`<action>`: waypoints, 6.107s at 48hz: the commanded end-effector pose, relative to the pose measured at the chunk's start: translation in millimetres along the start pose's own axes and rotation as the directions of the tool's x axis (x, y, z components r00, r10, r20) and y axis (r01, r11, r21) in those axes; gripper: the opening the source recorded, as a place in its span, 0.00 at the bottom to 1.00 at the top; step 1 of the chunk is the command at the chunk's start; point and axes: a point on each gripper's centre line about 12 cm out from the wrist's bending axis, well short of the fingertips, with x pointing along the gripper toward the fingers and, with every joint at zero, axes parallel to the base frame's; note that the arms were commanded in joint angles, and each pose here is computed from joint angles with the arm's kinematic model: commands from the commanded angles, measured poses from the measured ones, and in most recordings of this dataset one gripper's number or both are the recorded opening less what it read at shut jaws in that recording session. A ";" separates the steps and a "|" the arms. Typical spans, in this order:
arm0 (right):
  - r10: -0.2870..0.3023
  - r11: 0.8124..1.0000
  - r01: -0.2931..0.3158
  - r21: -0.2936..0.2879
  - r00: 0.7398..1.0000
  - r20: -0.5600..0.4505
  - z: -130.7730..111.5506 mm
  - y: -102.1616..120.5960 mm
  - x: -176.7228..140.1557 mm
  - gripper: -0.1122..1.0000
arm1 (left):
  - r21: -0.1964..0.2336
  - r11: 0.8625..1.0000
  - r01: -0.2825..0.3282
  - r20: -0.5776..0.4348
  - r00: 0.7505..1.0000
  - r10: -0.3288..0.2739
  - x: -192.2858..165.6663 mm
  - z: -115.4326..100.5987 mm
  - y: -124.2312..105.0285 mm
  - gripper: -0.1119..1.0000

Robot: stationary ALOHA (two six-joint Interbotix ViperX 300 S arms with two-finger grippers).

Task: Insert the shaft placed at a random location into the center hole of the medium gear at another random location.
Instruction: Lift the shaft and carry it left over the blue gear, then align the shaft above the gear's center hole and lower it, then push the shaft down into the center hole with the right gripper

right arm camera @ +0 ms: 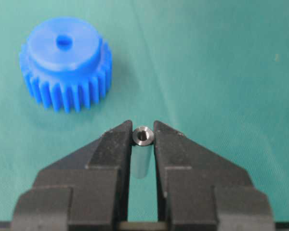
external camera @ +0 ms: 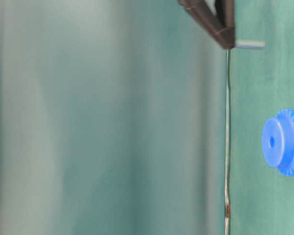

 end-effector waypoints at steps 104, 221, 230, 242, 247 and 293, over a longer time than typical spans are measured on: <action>0.157 0.987 -0.156 -0.042 0.988 0.014 85.3 64.8 101.3 0.23 | 0.005 1.000 -0.017 -0.009 1.000 0.017 1.5 1.1 3.5 0.10; 0.119 0.992 -0.118 -0.037 0.992 0.032 68.0 50.7 102.9 0.23 | 0.011 0.999 -0.031 -0.015 0.999 0.032 0.8 0.2 6.6 0.10; 0.129 0.991 -0.127 -0.040 0.991 0.043 69.1 55.0 102.1 0.23 | 0.012 0.999 -0.041 -0.017 0.999 0.041 0.7 0.0 8.6 0.10; 0.128 0.991 -0.125 -0.040 0.990 0.054 66.4 55.6 105.5 0.23 | 0.011 0.999 -0.043 -0.015 0.999 0.043 0.7 0.2 8.9 0.10; 0.128 0.991 -0.126 -0.040 0.991 0.048 62.9 56.2 108.2 0.23 | 0.012 0.999 -0.041 -0.017 0.999 0.041 0.7 0.0 8.6 0.10; 0.128 0.991 -0.129 -0.042 0.991 -0.029 28.0 58.1 125.1 0.23 | 0.011 0.999 -0.042 -0.025 0.999 0.042 1.3 -1.3 8.9 0.10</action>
